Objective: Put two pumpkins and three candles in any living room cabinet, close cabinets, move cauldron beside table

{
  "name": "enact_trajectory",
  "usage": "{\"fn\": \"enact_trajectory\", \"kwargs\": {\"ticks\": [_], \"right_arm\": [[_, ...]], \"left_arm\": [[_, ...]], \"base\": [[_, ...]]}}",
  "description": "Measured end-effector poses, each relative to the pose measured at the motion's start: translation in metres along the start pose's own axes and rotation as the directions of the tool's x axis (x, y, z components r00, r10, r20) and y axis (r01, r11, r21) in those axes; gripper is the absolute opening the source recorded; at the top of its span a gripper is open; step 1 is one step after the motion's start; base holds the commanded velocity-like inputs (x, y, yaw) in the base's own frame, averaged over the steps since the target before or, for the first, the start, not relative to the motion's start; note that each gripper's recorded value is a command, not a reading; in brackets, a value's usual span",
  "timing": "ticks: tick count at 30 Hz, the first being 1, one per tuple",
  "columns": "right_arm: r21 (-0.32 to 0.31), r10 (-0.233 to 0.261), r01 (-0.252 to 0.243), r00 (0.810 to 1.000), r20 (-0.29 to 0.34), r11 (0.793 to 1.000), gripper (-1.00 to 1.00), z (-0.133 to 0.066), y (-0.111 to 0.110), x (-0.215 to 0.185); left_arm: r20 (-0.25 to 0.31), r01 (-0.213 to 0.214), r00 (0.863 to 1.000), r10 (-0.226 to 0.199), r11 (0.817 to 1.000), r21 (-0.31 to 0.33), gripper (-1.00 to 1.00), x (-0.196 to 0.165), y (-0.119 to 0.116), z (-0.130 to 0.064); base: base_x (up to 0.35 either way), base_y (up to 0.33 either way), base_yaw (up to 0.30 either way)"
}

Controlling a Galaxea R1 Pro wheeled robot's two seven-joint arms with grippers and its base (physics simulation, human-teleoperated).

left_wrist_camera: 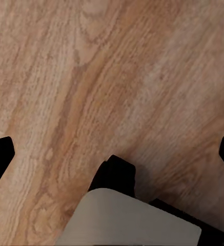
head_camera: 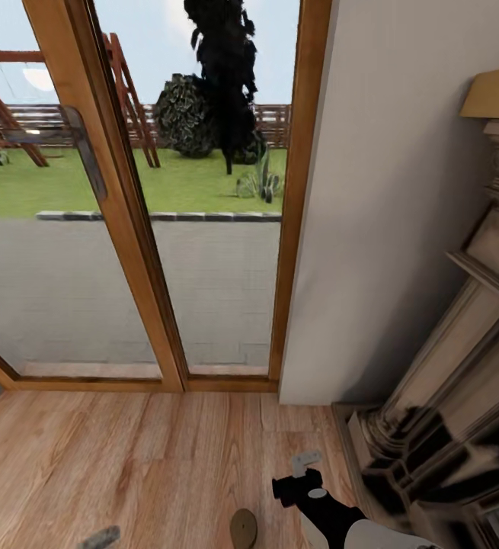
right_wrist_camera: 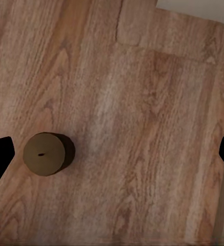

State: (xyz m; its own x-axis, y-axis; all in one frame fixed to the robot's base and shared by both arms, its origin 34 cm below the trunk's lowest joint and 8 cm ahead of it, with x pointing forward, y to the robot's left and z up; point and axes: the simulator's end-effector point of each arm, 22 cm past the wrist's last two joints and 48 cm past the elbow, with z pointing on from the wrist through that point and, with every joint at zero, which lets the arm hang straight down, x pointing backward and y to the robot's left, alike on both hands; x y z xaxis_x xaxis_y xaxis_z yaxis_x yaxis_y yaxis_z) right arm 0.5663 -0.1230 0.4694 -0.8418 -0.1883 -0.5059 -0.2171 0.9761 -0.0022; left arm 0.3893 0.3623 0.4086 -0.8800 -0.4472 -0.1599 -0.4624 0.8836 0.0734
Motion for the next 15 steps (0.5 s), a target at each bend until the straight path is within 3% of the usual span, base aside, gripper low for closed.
{"fn": "enact_trajectory", "kwargs": {"ticks": [1, 6, 7, 8, 9, 10, 13, 15], "right_arm": [[0.001, -0.002, 0.002, 1.000, -0.009, 1.000, 1.00, 0.000, 0.000, 0.002], [0.008, -0.004, 0.004, 1.000, -0.031, 1.000, 1.00, 0.000, -0.002, 0.006], [0.008, -0.005, 0.005, 0.999, -0.045, 1.000, 1.00, 0.000, -0.002, 0.009], [0.008, -0.010, 0.010, 0.996, -0.091, 1.000, 1.00, -0.001, -0.002, 0.017], [0.007, -0.014, 0.016, 0.989, -0.146, 1.000, 1.00, -0.002, -0.002, 0.023], [0.006, -0.016, 0.017, 0.987, -0.160, 1.000, 1.00, -0.002, -0.002, 0.024], [0.000, -0.019, 0.020, 0.980, -0.198, 1.000, 1.00, -0.003, 0.001, 0.019], [-0.004, -0.019, 0.019, 0.979, -0.205, 1.000, 1.00, -0.004, 0.002, 0.014]], "left_arm": [[0.033, -0.001, 0.999, -0.001, 0.999, 0.054, 1.00, -0.019, -0.009, -0.002], [0.170, -0.026, 0.985, -0.001, 0.987, 0.158, 1.00, -0.109, -0.030, -0.021], [0.172, -0.036, 0.985, 0.005, 0.983, 0.180, 1.00, -0.122, -0.040, -0.027], [0.164, -0.059, 0.986, 0.020, 0.970, 0.236, 1.00, -0.143, -0.064, -0.043], [0.189, -0.103, 0.981, 0.043, 0.941, 0.322, 1.00, -0.174, -0.101, -0.073], [0.211, -0.124, 0.976, 0.051, 0.928, 0.352, 1.00, -0.188, -0.114, -0.086], [0.220, -0.198, 0.970, 0.100, 0.850, 0.488, 1.00, -0.207, -0.165, -0.140], [0.207, -0.231, 0.970, 0.130, 0.764, 0.603, 1.00, -0.205, -0.198, -0.175]], "base": [[0.000, 0.000, 0.000], [0.000, 0.000, 0.000], [0.000, 0.000, 0.000], [0.000, 0.000, 0.000], [0.000, 0.000, 0.000], [0.000, 0.000, 0.000], [0.000, 0.000, 0.000], [0.000, 0.000, 0.000]]}}
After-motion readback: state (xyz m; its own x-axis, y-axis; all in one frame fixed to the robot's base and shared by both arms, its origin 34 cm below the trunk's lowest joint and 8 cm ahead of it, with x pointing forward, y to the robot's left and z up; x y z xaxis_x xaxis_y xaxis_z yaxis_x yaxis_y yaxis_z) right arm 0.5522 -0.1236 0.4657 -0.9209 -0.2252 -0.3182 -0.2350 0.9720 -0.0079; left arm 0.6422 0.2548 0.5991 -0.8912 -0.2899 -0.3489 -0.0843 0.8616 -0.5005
